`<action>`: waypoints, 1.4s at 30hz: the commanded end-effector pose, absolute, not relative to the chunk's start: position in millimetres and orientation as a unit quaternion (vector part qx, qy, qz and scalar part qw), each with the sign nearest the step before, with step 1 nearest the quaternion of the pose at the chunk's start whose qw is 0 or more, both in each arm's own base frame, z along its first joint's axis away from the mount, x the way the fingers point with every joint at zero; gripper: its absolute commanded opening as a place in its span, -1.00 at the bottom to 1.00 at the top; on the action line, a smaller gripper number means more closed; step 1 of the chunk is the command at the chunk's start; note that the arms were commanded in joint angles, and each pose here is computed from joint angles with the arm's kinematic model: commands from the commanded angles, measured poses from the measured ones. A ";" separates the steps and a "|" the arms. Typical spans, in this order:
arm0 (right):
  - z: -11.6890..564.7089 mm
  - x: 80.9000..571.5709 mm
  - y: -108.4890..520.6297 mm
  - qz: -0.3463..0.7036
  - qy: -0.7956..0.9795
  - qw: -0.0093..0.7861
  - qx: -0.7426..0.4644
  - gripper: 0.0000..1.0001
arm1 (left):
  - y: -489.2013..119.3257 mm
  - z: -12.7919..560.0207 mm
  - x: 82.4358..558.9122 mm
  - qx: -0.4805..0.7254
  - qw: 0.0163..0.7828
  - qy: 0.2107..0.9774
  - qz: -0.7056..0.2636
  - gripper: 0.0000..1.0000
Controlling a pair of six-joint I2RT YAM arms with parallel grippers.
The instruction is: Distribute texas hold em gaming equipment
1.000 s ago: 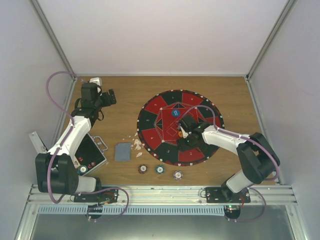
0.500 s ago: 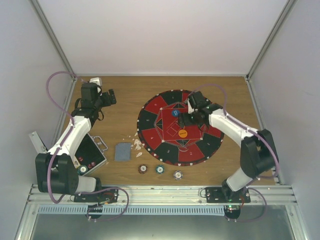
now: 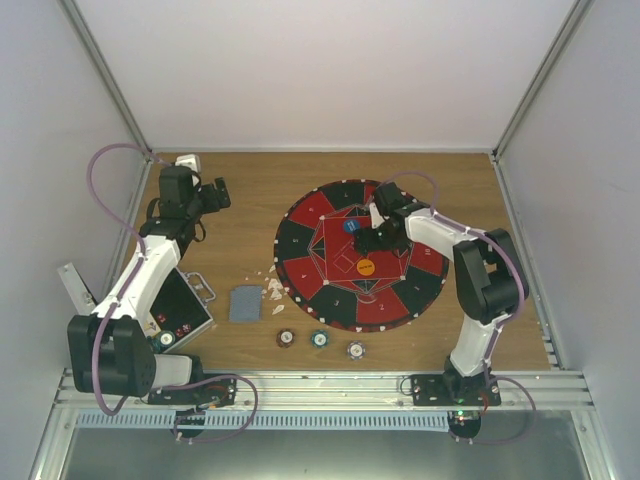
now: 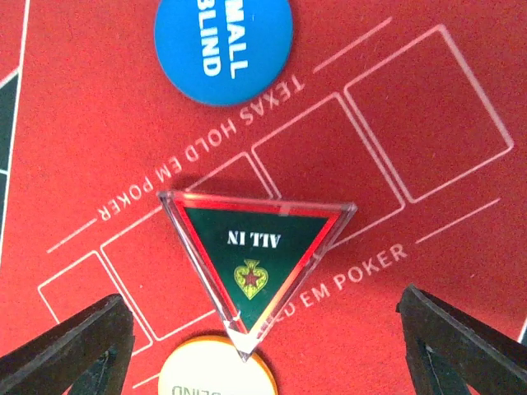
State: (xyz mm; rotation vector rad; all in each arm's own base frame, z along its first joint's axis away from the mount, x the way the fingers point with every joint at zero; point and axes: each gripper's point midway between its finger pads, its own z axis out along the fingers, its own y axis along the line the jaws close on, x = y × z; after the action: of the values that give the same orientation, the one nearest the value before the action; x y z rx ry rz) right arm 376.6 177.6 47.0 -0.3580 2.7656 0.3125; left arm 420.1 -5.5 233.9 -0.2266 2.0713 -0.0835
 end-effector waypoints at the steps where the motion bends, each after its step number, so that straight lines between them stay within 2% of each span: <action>1: 40.4 362.5 179.6 0.112 0.969 0.152 -0.158 0.75 | -1.6 238.2 415.9 -0.107 0.514 0.851 -0.033 0.98; 5: 34.1 350.8 183.8 0.090 0.969 0.139 -0.184 0.75 | -1.4 237.7 416.3 -0.108 0.512 0.851 -0.032 0.98; 9: 23.7 336.2 182.2 0.080 0.972 0.120 -0.185 0.61 | -0.1 237.7 416.2 -0.110 0.512 0.851 -0.029 0.98; 19: 16.0 313.5 179.0 0.043 0.973 0.096 -0.208 0.46 | -0.9 229.3 416.5 -0.116 0.504 0.855 -0.033 0.98; 25: 22.6 303.3 180.9 0.062 0.973 0.090 -0.202 0.39 | 1.3 228.6 416.5 -0.116 0.504 0.855 -0.026 0.98; 28: 15.2 299.7 172.1 0.043 0.976 0.083 -0.196 0.29 | 1.1 225.3 416.7 -0.117 0.501 0.857 -0.028 0.98; 33: 12.2 312.7 144.4 -0.015 0.980 0.096 -0.172 0.11 | 0.8 227.4 417.9 -0.115 0.502 0.857 -0.027 0.98; 42: 15.1 370.1 106.0 -0.020 0.984 0.145 -0.104 0.01 | 1.7 231.2 417.9 -0.117 0.506 0.854 -0.026 0.98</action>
State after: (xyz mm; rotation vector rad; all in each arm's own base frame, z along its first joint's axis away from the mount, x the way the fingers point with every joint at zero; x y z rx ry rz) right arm 344.0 126.9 19.7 -0.3762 2.8652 0.0288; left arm 416.0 -1.0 226.9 -0.2691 2.0838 -0.0692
